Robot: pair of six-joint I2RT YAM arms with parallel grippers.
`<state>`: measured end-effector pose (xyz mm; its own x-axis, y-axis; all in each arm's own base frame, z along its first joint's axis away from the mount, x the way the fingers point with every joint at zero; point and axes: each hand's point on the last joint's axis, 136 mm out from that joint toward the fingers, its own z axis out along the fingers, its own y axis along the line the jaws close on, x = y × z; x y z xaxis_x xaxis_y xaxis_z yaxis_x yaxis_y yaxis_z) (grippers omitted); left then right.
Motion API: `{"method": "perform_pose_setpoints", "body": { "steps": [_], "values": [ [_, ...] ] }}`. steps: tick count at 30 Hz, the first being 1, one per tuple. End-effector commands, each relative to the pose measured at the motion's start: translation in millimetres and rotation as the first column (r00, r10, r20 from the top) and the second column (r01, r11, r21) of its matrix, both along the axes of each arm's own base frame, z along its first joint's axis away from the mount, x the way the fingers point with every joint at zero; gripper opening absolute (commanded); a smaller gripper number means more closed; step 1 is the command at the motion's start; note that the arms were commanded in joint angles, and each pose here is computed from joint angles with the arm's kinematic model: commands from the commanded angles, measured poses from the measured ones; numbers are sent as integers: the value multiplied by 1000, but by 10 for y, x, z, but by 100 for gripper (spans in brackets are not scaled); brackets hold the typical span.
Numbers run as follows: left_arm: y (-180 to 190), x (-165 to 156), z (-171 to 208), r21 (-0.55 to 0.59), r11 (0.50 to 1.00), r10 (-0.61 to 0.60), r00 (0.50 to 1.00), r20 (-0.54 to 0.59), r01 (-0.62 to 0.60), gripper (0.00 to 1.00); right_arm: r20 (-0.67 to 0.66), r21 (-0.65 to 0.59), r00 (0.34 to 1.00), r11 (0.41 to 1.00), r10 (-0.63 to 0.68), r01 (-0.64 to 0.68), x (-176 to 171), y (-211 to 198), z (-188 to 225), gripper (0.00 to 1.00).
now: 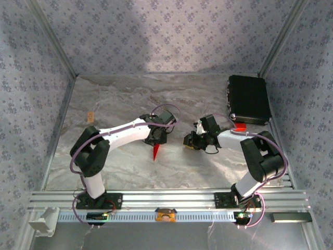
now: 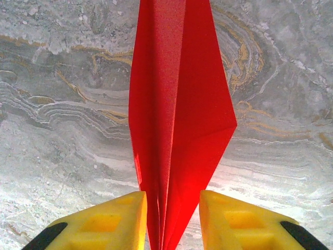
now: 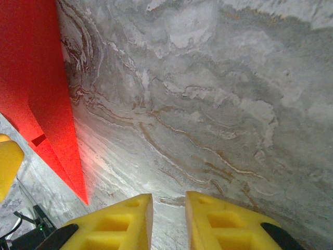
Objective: Fold a paper plane with a square sheet of paper (pick it up from the middle)
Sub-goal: Move the paper plane to the center of the table.
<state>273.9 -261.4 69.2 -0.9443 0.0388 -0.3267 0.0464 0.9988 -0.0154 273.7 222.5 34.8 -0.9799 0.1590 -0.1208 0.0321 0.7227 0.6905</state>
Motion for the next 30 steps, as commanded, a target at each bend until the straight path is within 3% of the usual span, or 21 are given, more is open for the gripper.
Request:
{"method": "perform_pose_setpoints", "body": {
  "steps": [1, 30],
  "values": [
    [22, -44, -91, 24, 1000, -9, 1000, -28, 10, 31, -1, -4, 1000, 1000, 5, -5, 33, 32, 15, 25],
    [45, -103, -361, 64, 998, -13, 996, -90, 19, 22, 2, -11, 1000, 1000, 6, -6, 36, 42, 19, 25]
  ]
}}
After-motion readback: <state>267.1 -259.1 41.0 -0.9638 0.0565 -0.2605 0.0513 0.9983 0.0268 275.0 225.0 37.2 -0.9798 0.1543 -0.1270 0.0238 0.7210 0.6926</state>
